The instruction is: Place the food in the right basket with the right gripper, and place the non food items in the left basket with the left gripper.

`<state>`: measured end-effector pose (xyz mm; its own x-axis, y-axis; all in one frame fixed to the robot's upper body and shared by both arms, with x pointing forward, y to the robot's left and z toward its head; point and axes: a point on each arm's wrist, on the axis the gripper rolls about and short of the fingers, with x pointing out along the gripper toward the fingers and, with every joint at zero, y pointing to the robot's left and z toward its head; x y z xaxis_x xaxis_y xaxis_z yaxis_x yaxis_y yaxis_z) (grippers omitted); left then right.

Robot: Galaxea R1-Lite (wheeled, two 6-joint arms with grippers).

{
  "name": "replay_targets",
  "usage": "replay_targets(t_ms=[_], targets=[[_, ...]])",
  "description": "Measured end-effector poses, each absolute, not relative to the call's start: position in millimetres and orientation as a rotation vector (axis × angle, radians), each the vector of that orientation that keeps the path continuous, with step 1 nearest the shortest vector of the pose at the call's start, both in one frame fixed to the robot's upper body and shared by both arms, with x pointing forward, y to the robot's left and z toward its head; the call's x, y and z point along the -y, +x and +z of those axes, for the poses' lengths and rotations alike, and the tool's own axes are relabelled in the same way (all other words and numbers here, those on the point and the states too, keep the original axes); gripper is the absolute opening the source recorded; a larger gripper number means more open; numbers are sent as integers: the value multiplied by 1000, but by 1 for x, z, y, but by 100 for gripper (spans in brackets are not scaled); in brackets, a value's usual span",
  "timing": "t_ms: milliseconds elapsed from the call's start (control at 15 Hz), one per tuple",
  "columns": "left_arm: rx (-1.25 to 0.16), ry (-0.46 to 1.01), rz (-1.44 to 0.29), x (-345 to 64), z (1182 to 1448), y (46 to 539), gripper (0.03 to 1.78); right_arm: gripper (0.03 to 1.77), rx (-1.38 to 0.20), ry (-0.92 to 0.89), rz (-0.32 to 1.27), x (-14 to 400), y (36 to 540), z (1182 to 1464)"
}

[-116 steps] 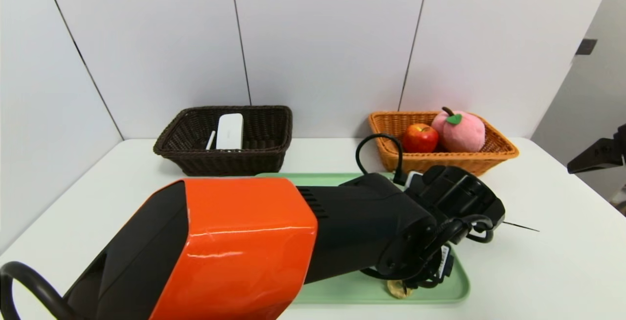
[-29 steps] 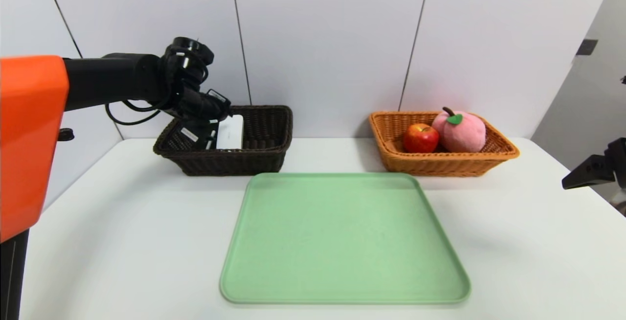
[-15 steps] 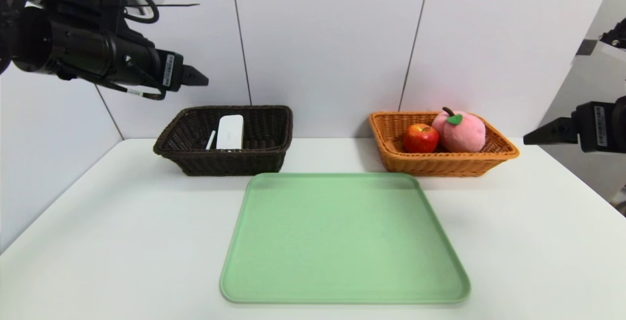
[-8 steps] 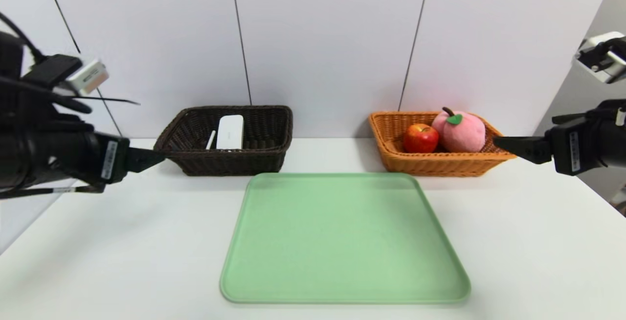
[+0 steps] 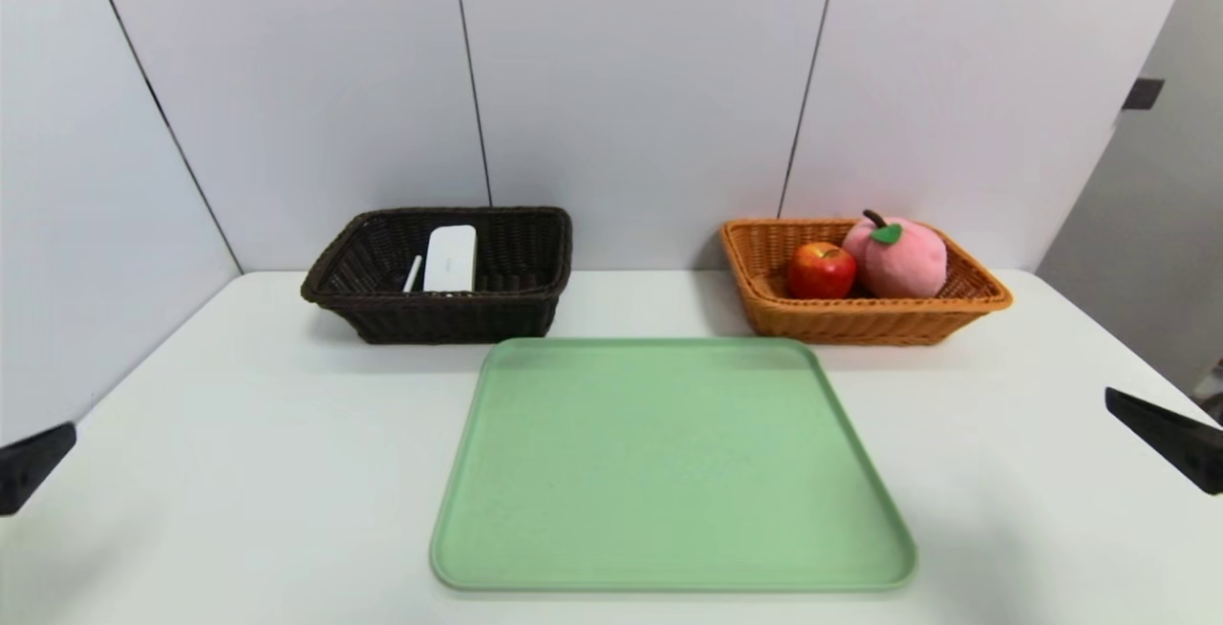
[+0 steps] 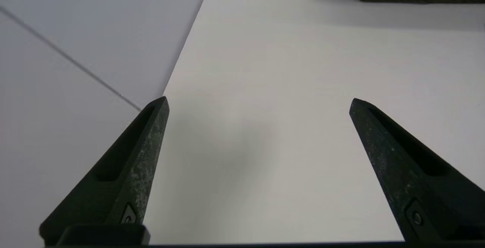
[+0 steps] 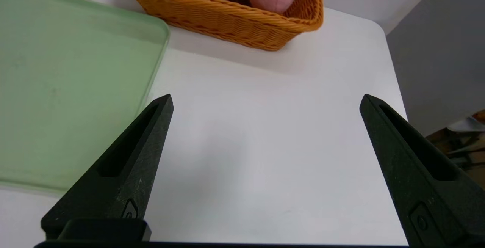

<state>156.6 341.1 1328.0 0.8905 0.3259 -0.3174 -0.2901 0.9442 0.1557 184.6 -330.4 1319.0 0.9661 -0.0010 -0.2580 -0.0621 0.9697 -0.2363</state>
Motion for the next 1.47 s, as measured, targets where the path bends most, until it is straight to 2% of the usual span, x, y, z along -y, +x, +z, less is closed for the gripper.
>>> replay_targets(t_ms=[400,600,933,1267,1333,1467], targets=[[-310,96,258,-338,1257,71,169,170,-152,-238,-23,337,113,1283],[-261,175,164,-336,1228,47,169,170,-155,-235,-23,338,86,1256],[-136,221,116,-336,1211,46,169,170,-24,-239,-26,338,61,1227],[103,211,129,-336,1201,65,169,170,146,-292,36,336,67,1201],[154,206,121,-335,1203,66,169,170,134,-286,60,335,68,1197],[112,177,44,-334,1195,68,169,170,29,-223,68,335,69,1185]])
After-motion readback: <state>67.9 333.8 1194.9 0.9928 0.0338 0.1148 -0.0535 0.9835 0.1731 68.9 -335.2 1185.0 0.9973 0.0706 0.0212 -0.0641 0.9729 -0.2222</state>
